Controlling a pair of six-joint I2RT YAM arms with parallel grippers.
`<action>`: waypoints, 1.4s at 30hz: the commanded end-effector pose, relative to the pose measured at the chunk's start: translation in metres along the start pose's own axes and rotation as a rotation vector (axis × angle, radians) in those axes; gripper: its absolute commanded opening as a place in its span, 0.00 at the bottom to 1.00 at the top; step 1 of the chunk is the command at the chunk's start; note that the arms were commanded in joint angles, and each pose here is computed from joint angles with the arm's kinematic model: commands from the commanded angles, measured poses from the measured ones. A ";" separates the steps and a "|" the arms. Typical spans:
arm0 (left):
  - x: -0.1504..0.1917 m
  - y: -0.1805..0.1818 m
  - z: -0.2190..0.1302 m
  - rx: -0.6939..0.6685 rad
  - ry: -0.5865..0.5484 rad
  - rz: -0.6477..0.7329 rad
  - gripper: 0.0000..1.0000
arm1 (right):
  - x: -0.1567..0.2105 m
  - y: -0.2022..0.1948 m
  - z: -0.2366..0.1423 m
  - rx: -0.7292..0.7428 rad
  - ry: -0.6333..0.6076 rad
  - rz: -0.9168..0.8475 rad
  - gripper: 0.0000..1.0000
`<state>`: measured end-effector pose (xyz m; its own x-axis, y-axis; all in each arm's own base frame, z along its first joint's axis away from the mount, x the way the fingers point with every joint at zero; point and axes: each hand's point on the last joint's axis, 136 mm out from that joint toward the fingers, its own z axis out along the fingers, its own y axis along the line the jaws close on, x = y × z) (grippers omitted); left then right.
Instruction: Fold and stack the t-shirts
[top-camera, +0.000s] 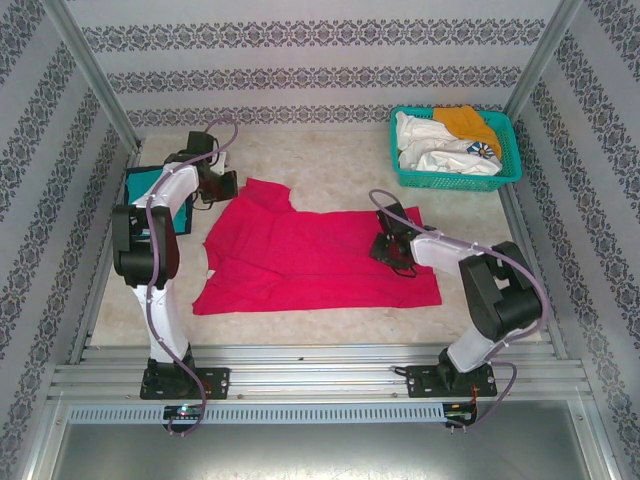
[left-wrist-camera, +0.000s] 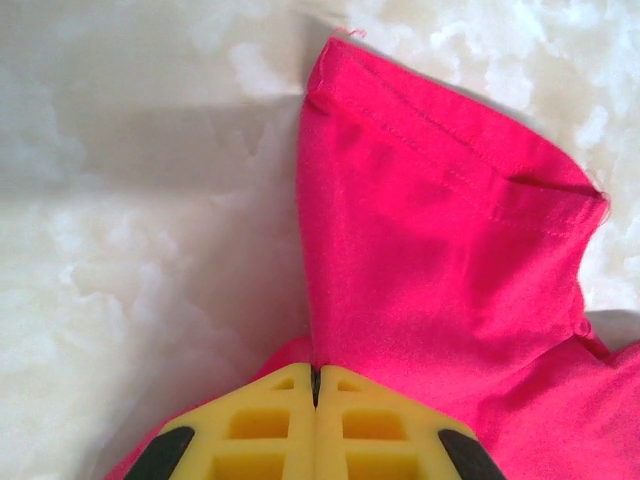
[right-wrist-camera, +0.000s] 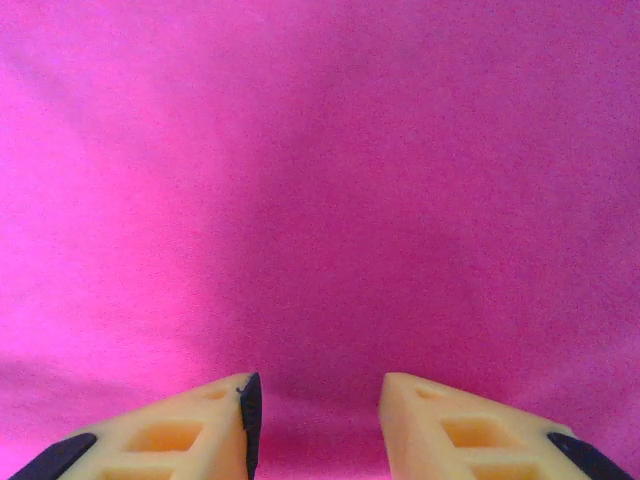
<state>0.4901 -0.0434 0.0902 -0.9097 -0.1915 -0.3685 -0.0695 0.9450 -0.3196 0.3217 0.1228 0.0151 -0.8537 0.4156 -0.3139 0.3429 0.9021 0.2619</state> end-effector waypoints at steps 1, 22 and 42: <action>-0.007 -0.001 -0.018 0.022 -0.050 -0.015 0.00 | 0.030 -0.024 -0.003 0.048 0.057 0.027 0.38; -0.017 -0.015 -0.016 0.099 -0.067 -0.024 0.00 | -0.158 -0.053 0.000 0.245 -0.238 0.165 0.44; -0.013 -0.015 -0.013 0.109 -0.061 -0.028 0.00 | -0.167 -0.071 0.037 0.276 -0.130 0.208 0.25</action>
<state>0.4926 -0.0534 0.0939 -0.9023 -0.2194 -0.3712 -0.0588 0.9155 -0.3981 0.4568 -0.0010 0.0181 -0.6894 0.5890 -0.4218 0.6098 0.7861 0.1010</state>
